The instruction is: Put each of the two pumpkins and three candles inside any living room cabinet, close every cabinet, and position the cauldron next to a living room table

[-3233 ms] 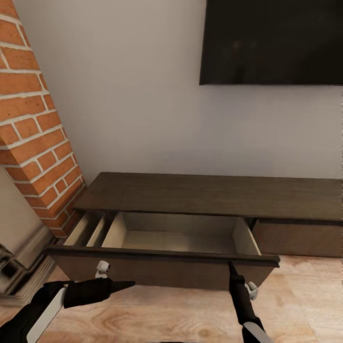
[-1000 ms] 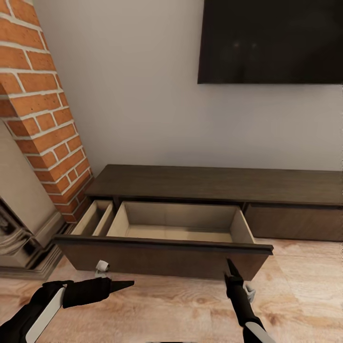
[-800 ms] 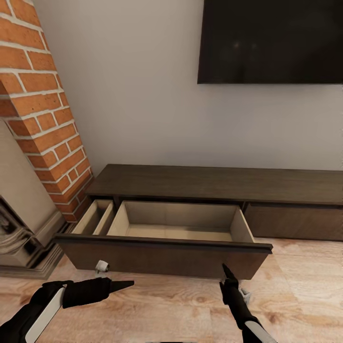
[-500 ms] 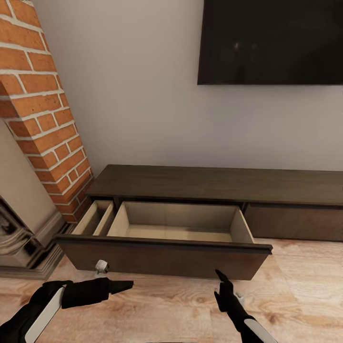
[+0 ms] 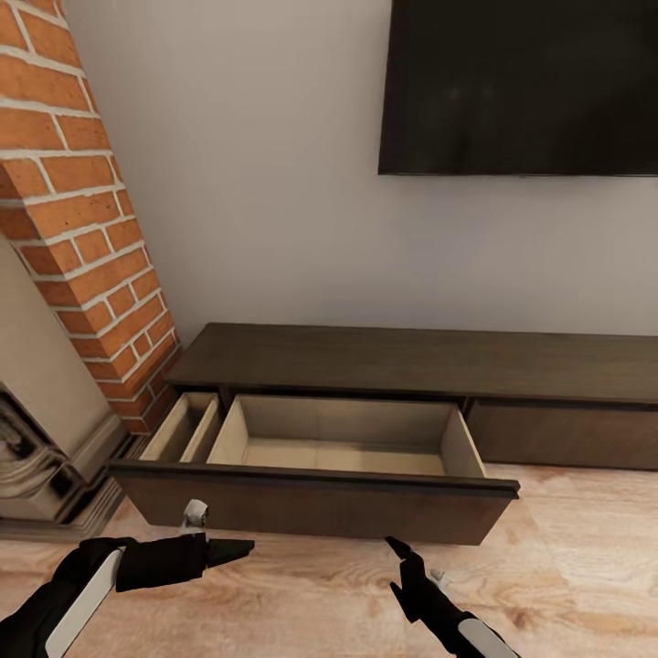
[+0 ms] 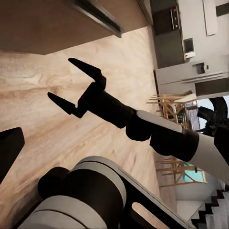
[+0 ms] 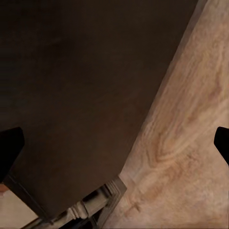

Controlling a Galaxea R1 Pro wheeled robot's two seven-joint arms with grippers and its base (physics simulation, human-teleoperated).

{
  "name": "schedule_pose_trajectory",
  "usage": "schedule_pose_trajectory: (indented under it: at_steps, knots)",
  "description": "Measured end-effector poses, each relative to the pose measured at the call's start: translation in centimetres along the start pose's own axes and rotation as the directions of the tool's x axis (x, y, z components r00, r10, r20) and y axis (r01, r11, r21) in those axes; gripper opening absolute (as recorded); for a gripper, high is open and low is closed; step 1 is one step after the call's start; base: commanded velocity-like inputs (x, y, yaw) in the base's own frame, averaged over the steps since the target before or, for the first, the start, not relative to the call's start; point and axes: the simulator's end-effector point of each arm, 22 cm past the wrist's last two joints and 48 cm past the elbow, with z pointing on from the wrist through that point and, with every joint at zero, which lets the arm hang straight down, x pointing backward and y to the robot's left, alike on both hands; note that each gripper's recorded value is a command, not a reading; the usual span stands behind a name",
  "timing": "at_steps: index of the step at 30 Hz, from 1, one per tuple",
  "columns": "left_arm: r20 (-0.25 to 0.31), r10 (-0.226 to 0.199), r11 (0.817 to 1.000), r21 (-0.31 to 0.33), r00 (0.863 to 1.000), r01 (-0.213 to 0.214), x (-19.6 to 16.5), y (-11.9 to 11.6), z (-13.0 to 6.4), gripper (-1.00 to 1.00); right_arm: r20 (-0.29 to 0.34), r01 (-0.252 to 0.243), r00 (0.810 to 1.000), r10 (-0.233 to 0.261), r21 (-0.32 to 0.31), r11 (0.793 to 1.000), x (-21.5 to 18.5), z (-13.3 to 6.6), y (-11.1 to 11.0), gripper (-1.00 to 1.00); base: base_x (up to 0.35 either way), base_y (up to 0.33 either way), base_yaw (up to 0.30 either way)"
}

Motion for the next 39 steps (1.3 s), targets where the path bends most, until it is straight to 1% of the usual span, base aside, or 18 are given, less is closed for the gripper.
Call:
schedule_pose_trajectory:
  at_steps: [1,2,3,4,5,6,8,9,11,12,14,15,16,18,19,27,35,39]
  knots:
    - [0.003,0.001,1.000,-0.017,1.000,-0.001,-0.2,0.2,-0.2,1.00,-0.017,0.021,1.000,-0.020,0.010,1.000,0.5,-0.1,-0.1,1.00,0.000,0.000,0.000]
    - [0.015,-0.019,0.996,-0.085,1.000,0.020,-0.4,2.1,-1.3,1.00,-0.066,0.085,0.994,-0.082,0.042,0.995,2.0,-0.2,-0.8,1.00,0.000,0.000,0.000]
    - [0.025,-0.040,0.990,-0.134,0.999,0.043,-0.4,3.6,-2.3,1.00,-0.095,0.127,0.988,-0.120,0.061,0.990,2.9,-0.3,-1.2,1.00,0.000,0.000,0.000]
    - [0.043,-0.071,0.974,-0.214,0.997,0.079,-0.3,6.0,-4.0,1.00,-0.137,0.188,0.975,-0.175,0.086,0.978,4.0,-0.5,-2.0,1.00,0.000,0.000,0.000]
    - [0.062,-0.093,0.955,-0.278,0.994,0.107,-0.4,7.8,-5.5,1.00,-0.164,0.229,0.964,-0.211,0.101,0.968,4.7,-0.7,-2.5,1.00,0.000,0.000,0.000]
    - [0.072,-0.102,0.944,-0.306,0.992,0.119,-0.5,8.4,-6.2,1.00,-0.175,0.246,0.958,-0.225,0.107,0.963,4.9,-0.8,-2.5,1.00,0.000,0.000,0.000]
    - [0.108,-0.118,0.903,-0.402,0.987,0.152,-0.8,10.7,-8.4,1.00,-0.205,0.294,0.943,-0.263,0.136,0.946,5.5,-1.4,-3.6,1.00,0.000,0.000,0.000]
    - [0.116,-0.121,0.893,-0.422,0.986,0.159,-0.9,11.0,-8.8,1.00,-0.210,0.304,0.940,-0.270,0.147,0.941,5.5,-1.6,-3.9,1.00,0.000,0.000,0.000]
    - [0.133,-0.123,0.852,-0.494,0.983,0.173,-0.9,12.6,-10.0,1.00,-0.219,0.342,0.929,-0.299,0.197,0.919,5.0,-2.7,-5.9,1.00,0.000,0.000,0.000]
    - [0.143,-0.112,0.824,-0.540,0.983,0.173,-0.9,13.6,-10.8,1.00,-0.210,0.373,0.921,-0.329,0.222,0.901,4.3,-3.3,-6.9,1.00,0.000,0.000,0.000]
    - [0.158,-0.095,0.797,-0.579,0.983,0.170,-1.1,14.4,-11.5,1.00,-0.197,0.417,0.905,-0.377,0.237,0.878,3.6,-3.8,-7.3,1.00,0.000,0.000,0.000]
    - [0.161,-0.096,0.791,-0.587,0.982,0.174,-1.1,14.5,-11.7,1.00,-0.196,0.426,0.901,-0.387,0.238,0.873,3.5,-3.9,-7.1,1.00,0.000,0.000,0.000]
    - [0.171,-0.115,0.763,-0.615,0.979,0.197,-0.1,15.8,-12.4,1.00,-0.200,0.459,0.886,-0.419,0.237,0.856,3.3,-4.0,-7.1,1.00,0.000,0.000,0.000]
    - [0.188,-0.130,0.737,-0.639,0.973,0.222,1.1,17.1,-13.2,1.00,-0.217,0.502,0.862,-0.459,0.234,0.833,3.4,-4.3,-6.9,1.00,0.000,0.000,0.000]
    - [0.200,-0.119,0.727,-0.649,0.973,0.222,1.2,17.6,-13.7,1.00,-0.231,0.527,0.846,-0.481,0.231,0.818,3.6,-4.4,-6.8,1.00,0.000,0.000,0.000]
    - [0.207,-0.105,0.724,-0.655,0.973,0.217,0.5,16.5,-14.0,1.00,-0.258,0.596,0.799,-0.543,0.216,0.774,3.9,-5.1,-5.3,1.00,0.000,0.000,0.000]
    - [0.207,-0.106,0.726,-0.652,0.973,0.218,-0.2,14.9,-14.1,1.00,-0.270,0.624,0.777,-0.569,0.210,0.753,4.1,-5.9,-3.8,1.00,0.000,0.000,0.000]
    - [0.207,-0.106,0.726,-0.652,0.973,0.218,-0.6,14.2,-14.3,1.00,-0.272,0.629,0.773,-0.573,0.205,0.750,4.2,-6.2,-3.0,1.00,0.000,0.000,0.000]
